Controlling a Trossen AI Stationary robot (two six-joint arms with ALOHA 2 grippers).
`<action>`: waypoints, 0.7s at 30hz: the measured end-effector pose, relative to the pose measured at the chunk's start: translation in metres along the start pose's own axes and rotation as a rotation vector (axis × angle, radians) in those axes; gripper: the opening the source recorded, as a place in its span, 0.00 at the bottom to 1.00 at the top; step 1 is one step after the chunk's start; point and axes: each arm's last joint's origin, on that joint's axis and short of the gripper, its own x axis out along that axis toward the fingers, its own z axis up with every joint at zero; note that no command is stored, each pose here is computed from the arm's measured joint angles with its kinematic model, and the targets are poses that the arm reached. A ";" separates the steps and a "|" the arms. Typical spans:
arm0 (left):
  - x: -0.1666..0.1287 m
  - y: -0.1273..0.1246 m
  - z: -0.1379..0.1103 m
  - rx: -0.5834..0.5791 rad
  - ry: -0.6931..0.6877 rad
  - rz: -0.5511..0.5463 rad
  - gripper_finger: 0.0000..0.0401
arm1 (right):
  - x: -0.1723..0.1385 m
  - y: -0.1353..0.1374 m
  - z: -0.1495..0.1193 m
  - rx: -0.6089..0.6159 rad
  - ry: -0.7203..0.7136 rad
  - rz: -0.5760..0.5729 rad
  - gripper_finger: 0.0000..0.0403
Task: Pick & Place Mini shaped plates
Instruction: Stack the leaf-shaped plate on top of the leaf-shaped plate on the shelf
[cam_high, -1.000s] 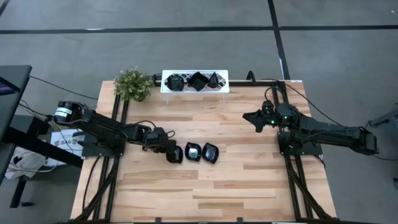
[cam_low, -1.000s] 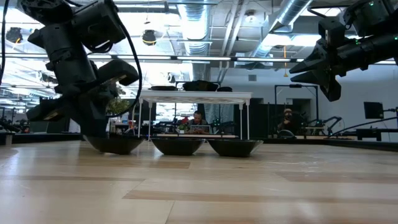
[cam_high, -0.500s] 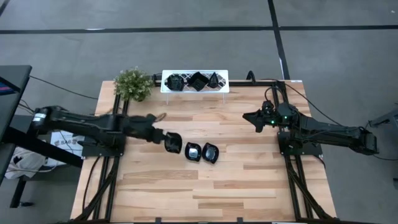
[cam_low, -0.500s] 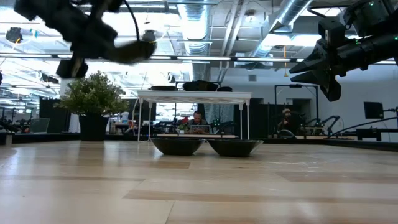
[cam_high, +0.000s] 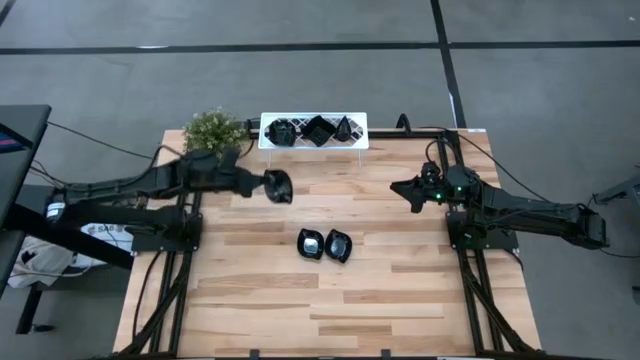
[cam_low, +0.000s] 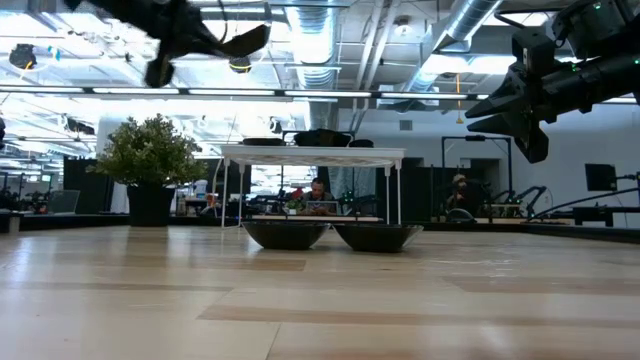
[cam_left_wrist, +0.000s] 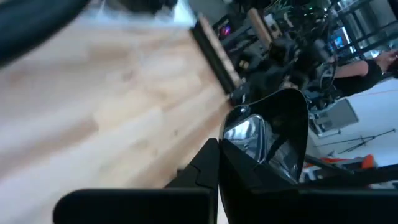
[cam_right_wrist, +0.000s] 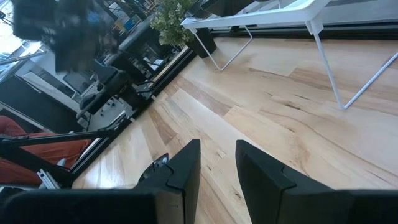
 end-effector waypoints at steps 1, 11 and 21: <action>0.002 -0.003 0.008 0.021 -0.011 0.001 0.01 | 0.000 0.000 0.000 0.000 0.000 0.000 0.24; 0.027 -0.015 0.094 0.117 -0.055 0.079 0.01 | 0.000 0.000 0.000 0.000 0.000 0.000 0.24; 0.051 0.015 0.151 0.084 -0.070 0.255 0.01 | 0.000 0.000 0.000 0.000 0.000 0.000 0.24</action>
